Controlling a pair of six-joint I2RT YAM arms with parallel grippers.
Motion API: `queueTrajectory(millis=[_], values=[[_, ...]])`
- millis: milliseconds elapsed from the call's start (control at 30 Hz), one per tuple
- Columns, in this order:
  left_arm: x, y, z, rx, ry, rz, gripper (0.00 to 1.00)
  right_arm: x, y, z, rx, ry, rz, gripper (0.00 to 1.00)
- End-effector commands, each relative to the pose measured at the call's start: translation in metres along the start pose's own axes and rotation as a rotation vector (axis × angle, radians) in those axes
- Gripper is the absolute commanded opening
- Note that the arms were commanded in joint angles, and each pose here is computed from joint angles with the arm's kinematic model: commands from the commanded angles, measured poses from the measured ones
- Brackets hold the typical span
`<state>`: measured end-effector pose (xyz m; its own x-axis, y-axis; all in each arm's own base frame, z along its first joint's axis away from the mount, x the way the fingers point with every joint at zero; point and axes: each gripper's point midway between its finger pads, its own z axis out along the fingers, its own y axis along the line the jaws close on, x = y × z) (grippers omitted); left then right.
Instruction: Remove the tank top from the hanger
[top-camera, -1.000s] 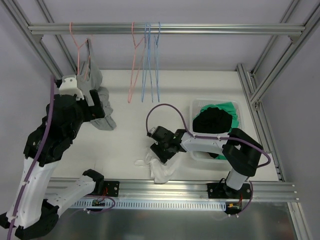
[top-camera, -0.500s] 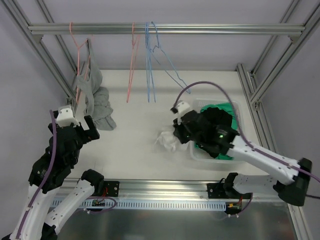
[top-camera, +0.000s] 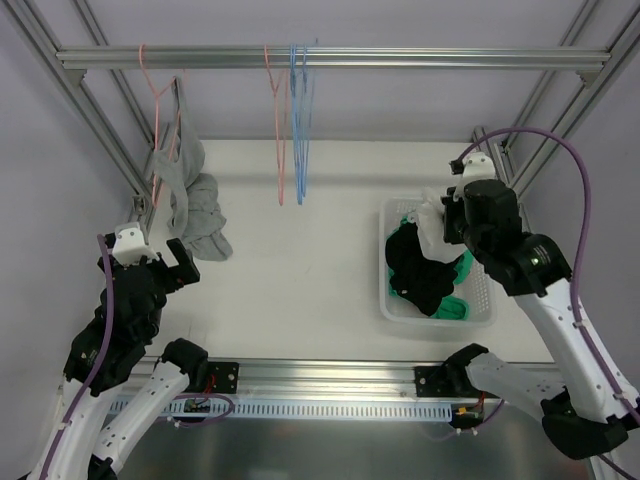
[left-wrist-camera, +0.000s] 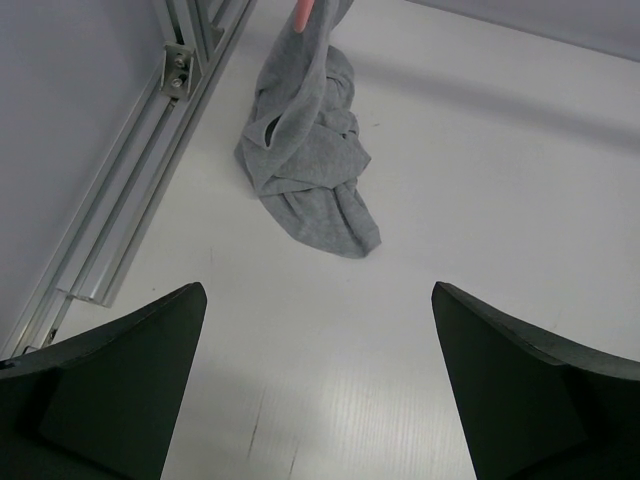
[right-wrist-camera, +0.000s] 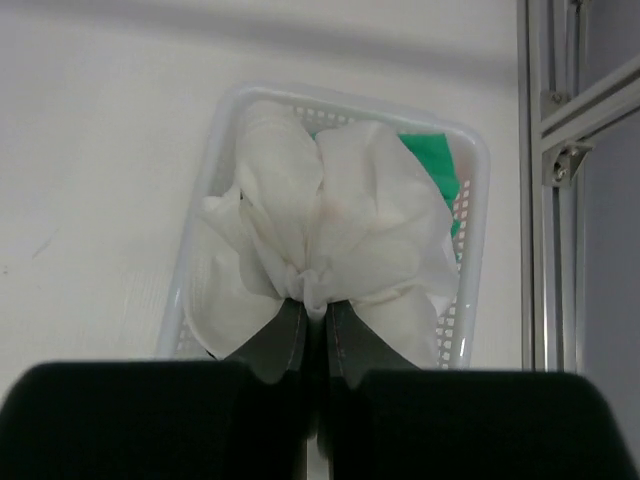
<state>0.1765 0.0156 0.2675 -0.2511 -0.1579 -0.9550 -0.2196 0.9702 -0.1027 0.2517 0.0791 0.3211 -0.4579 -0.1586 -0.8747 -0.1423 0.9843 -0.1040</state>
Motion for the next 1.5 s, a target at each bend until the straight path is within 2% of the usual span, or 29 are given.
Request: queueTrajectory(millis=[0, 33, 67, 100, 133, 167, 233, 267, 433, 500, 567, 600, 633, 700, 767, 800, 833, 867, 900, 933, 1000, 1033, 1067, 1100, 1267, 1333, 1467], values=[[-0.008, -0.007, 0.002, 0.025, -0.029, -0.027, 0.99, 0.050, 0.007, 0.038, -0.049, 0.182, 0.021, 0.00], [-0.010, -0.006, 0.001, 0.022, -0.035, -0.030, 0.99, 0.057, 0.010, 0.055, -0.053, 0.195, 0.051, 0.00], [-0.012, -0.006, 0.000, 0.020, -0.040, -0.033, 0.99, 0.090, 0.012, 0.069, -0.047, 0.278, 0.070, 0.00], [-0.014, -0.005, -0.001, 0.020, -0.044, -0.035, 0.99, 0.106, 0.013, 0.079, -0.058, 0.316, 0.149, 0.00], [-0.020, -0.005, -0.004, 0.021, -0.057, -0.043, 0.99, 0.112, 0.016, 0.094, -0.066, 0.307, 0.197, 0.00], [-0.023, -0.005, -0.005, 0.023, -0.063, -0.049, 0.99, 0.154, 0.019, 0.107, -0.056, 0.403, 0.221, 0.00], [-0.031, -0.004, -0.009, 0.028, -0.079, -0.061, 0.99, 0.177, 0.022, 0.131, -0.060, 0.441, 0.346, 0.00], [-0.041, -0.004, -0.013, 0.033, -0.100, -0.077, 0.99, 0.213, 0.029, 0.140, -0.072, 0.557, 0.371, 0.00], [-0.082, -0.013, -0.027, 0.077, -0.136, -0.117, 0.99, 0.263, 0.030, 0.165, -0.024, 0.688, 0.441, 0.00], [-0.089, -0.019, -0.019, 0.054, -0.104, -0.091, 0.99, 0.256, 0.025, 0.161, -0.032, 0.666, 0.475, 0.00], [-0.113, -0.021, -0.023, 0.047, -0.120, -0.096, 0.98, 0.243, 0.019, 0.156, -0.031, 0.627, 0.480, 0.01], [-0.115, -0.026, -0.014, 0.025, -0.090, -0.069, 0.99, 0.235, 0.012, 0.154, -0.007, 0.600, 0.474, 0.06], [-0.132, -0.027, -0.018, 0.025, -0.115, -0.085, 0.99, 0.218, 0.008, 0.147, -0.008, 0.562, 0.466, 0.24], [-0.144, -0.037, -0.003, -0.007, -0.096, -0.046, 0.99, 0.207, -0.002, 0.135, 0.018, 0.564, 0.413, 0.48], [-0.172, -0.040, -0.003, -0.019, -0.131, -0.042, 0.99, 0.182, -0.020, 0.128, 0.067, 0.512, 0.357, 0.57], [-0.176, -0.048, 0.010, -0.038, -0.110, -0.001, 0.99, 0.183, -0.029, 0.120, 0.109, 0.533, 0.343, 0.73], [-0.196, -0.047, 0.006, -0.039, -0.144, -0.027, 0.99, 0.178, -0.034, 0.116, 0.128, 0.527, 0.343, 0.80], [-0.198, -0.055, 0.020, -0.038, -0.122, -0.006, 0.99, 0.167, -0.044, 0.111, 0.153, 0.495, 0.310, 0.86], [-0.205, -0.057, 0.024, -0.025, -0.119, -0.012, 0.99, 0.165, -0.045, 0.105, 0.161, 0.498, 0.306, 0.97], [-0.219, -0.054, 0.026, 0.009, -0.129, -0.044, 0.99, 0.156, -0.047, 0.098, 0.162, 0.462, 0.311, 0.99], [-0.221, -0.057, 0.050, 0.022, -0.078, -0.065, 0.99, 0.140, -0.044, 0.087, 0.133, 0.417, 0.322, 0.99], [-0.235, -0.050, 0.050, 0.015, -0.098, -0.078, 0.99, 0.133, -0.043, 0.082, 0.116, 0.394, 0.323, 0.99], [-0.226, -0.057, 0.067, 0.038, -0.036, -0.052, 0.99, 0.115, -0.042, 0.070, 0.094, 0.327, 0.331, 1.00], [-0.227, -0.059, 0.071, 0.045, -0.024, -0.037, 0.99, 0.109, -0.038, 0.062, 0.063, 0.309, 0.322, 1.00], [-0.242, -0.047, 0.093, -0.003, -0.027, -0.005, 0.99, 0.070, -0.019, 0.020, -0.100, 0.136, 0.306, 0.99], [-0.248, -0.049, 0.102, 0.028, -0.027, -0.001, 0.99, 0.058, -0.003, 0.006, -0.203, 0.076, 0.309, 0.99], [-0.238, -0.043, 0.149, 0.014, 0.044, 0.040, 0.91, 0.041, 0.049, -0.019, -0.537, 0.006, 0.321, 0.99]])
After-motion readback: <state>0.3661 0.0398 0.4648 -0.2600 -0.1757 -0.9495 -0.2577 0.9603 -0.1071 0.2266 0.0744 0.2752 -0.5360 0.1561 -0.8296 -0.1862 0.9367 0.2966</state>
